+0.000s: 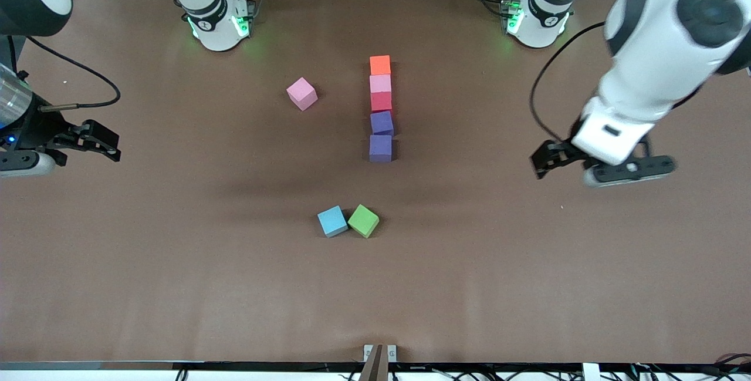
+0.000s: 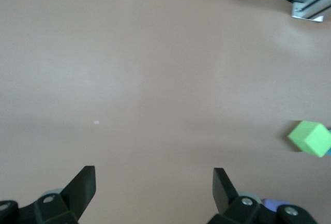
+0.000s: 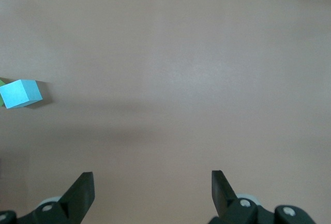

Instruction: Arrange blocks into number 1

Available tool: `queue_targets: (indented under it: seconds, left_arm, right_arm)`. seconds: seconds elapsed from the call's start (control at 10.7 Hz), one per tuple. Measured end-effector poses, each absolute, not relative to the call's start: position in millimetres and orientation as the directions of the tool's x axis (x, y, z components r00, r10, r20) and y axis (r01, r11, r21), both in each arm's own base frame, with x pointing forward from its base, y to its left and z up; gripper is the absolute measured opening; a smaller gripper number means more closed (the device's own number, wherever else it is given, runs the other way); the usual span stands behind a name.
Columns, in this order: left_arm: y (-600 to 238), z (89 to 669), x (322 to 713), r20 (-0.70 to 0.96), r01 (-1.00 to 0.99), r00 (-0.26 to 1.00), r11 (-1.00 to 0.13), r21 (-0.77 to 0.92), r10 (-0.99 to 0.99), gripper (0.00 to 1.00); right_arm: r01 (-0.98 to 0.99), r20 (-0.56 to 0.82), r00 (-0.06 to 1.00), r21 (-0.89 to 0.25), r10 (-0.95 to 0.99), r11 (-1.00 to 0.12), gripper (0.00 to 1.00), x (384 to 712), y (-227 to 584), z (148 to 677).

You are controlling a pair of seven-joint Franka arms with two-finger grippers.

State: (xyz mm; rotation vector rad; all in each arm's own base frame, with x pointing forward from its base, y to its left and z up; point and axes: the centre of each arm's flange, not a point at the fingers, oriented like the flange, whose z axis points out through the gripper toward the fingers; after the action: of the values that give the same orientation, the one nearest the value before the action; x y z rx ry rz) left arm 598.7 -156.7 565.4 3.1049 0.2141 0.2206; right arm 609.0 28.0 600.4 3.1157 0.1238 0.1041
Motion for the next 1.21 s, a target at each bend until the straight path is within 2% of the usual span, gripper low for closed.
queue_targets:
  seconds: [0.37,0.65,1.21]
  left_arm:
    - [-101.7,610.6,575.2,0.071,0.158,0.985,-0.987,0.004,0.158,1.0]
    - [-58.5,631.1,570.9,0.072,0.087,0.994,-0.996,0.005,0.087,1.0]
    - [-51.7,647.8,557.7,0.072,-0.01,0.997,-1.0,0.008,-0.009,1.0]
  right_arm:
    - [0.084,0.065,0.994,0.023,0.085,-0.996,1.0,608.7,30.7,600.3]
    - [0.085,0.065,0.994,0.023,0.087,-0.996,1.0,608.7,31.6,600.3]
    - [0.085,0.064,0.994,0.023,0.087,-0.996,1.0,608.7,31.7,600.2]
